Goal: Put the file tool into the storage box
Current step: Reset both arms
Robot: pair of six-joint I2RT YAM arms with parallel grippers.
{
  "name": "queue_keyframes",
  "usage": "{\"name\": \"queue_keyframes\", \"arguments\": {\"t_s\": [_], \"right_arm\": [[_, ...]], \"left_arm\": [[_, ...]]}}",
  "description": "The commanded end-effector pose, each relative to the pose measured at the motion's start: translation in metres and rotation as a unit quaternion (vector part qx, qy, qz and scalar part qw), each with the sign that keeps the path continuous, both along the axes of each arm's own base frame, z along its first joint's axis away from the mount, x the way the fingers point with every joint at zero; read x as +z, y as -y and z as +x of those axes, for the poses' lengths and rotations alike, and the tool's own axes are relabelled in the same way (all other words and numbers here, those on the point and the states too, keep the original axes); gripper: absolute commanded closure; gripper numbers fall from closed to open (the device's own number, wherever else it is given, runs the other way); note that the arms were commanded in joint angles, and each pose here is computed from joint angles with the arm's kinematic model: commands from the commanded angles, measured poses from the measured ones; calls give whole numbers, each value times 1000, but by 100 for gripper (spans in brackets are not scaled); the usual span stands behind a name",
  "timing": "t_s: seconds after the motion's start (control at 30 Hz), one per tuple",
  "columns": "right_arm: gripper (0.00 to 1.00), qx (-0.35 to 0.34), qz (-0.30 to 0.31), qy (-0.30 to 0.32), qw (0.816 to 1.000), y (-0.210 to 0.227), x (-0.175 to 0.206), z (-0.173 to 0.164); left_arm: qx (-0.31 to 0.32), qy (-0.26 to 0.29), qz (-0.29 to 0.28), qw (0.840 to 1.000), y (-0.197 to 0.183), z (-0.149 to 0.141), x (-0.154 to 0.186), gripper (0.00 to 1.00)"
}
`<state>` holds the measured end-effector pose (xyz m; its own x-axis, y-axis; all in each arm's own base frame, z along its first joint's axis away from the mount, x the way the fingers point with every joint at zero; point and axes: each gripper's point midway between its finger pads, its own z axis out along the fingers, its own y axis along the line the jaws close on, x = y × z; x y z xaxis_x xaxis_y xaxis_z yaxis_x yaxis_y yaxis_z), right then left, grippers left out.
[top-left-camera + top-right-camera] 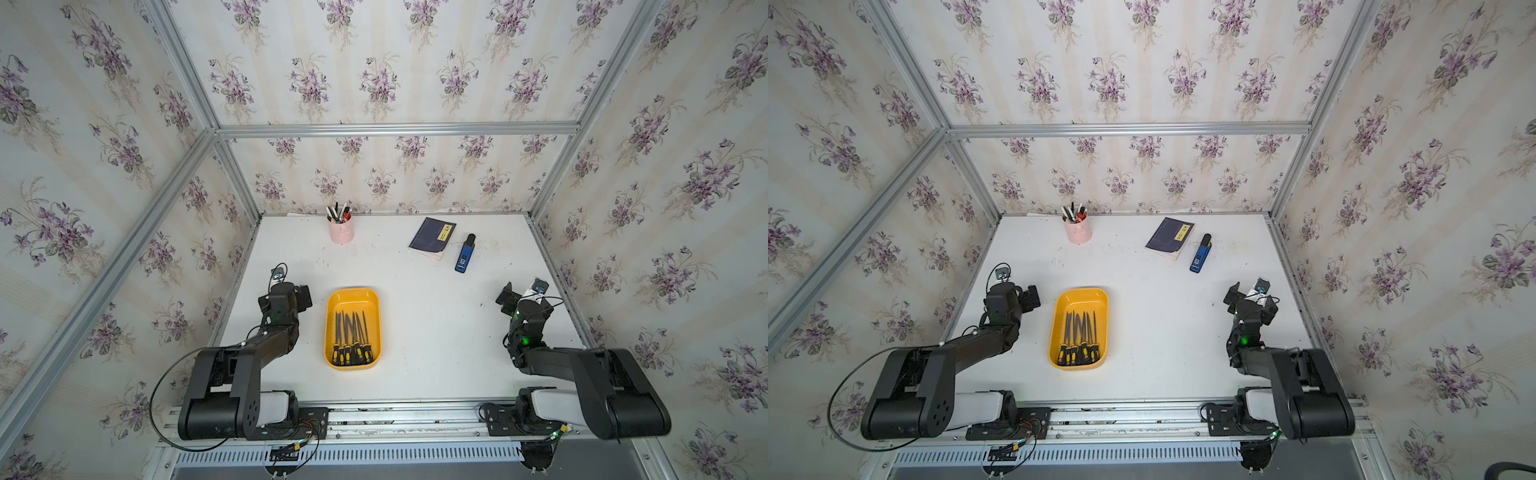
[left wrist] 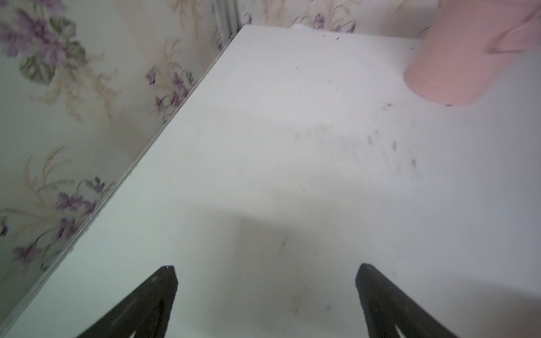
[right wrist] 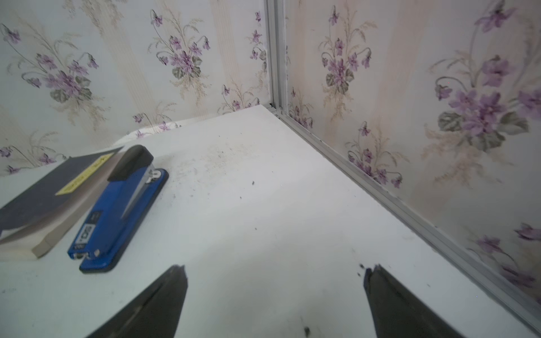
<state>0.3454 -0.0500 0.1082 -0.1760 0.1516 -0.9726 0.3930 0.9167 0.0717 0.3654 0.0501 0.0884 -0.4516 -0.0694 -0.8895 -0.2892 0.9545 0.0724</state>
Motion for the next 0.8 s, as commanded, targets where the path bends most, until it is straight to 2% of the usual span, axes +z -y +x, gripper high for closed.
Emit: {"name": "queue_keyframes", "arguments": {"t_s": [0.0, 0.03, 0.07, 0.13, 0.2, 0.27, 0.77], "right_arm": [[0, 136, -21, 25, 990, -44, 15, 35], [0, 123, -19, 34, 992, -39, 11, 24], [0, 92, -16, 70, 993, -28, 22, 18], [0, 96, -12, 58, 994, -30, 20, 22], [0, 98, -18, 64, 993, -30, 21, 22], [0, 99, -15, 62, 993, -31, 22, 21], [0, 121, -21, 61, 990, -39, 23, 25]], "left_arm": [[-53, 30, 38, 997, 17, 20, 4, 0], [-46, 56, 45, 996, 14, 22, 6, 0], [-53, 68, 50, 995, 17, 24, 10, 0], [-47, 24, 31, 998, 16, 21, 6, 0], [-54, 38, 42, 997, 17, 25, 5, 0], [-53, 21, 34, 998, 18, 24, 5, 0], [-55, 21, 40, 997, 19, 25, 6, 0]]}}
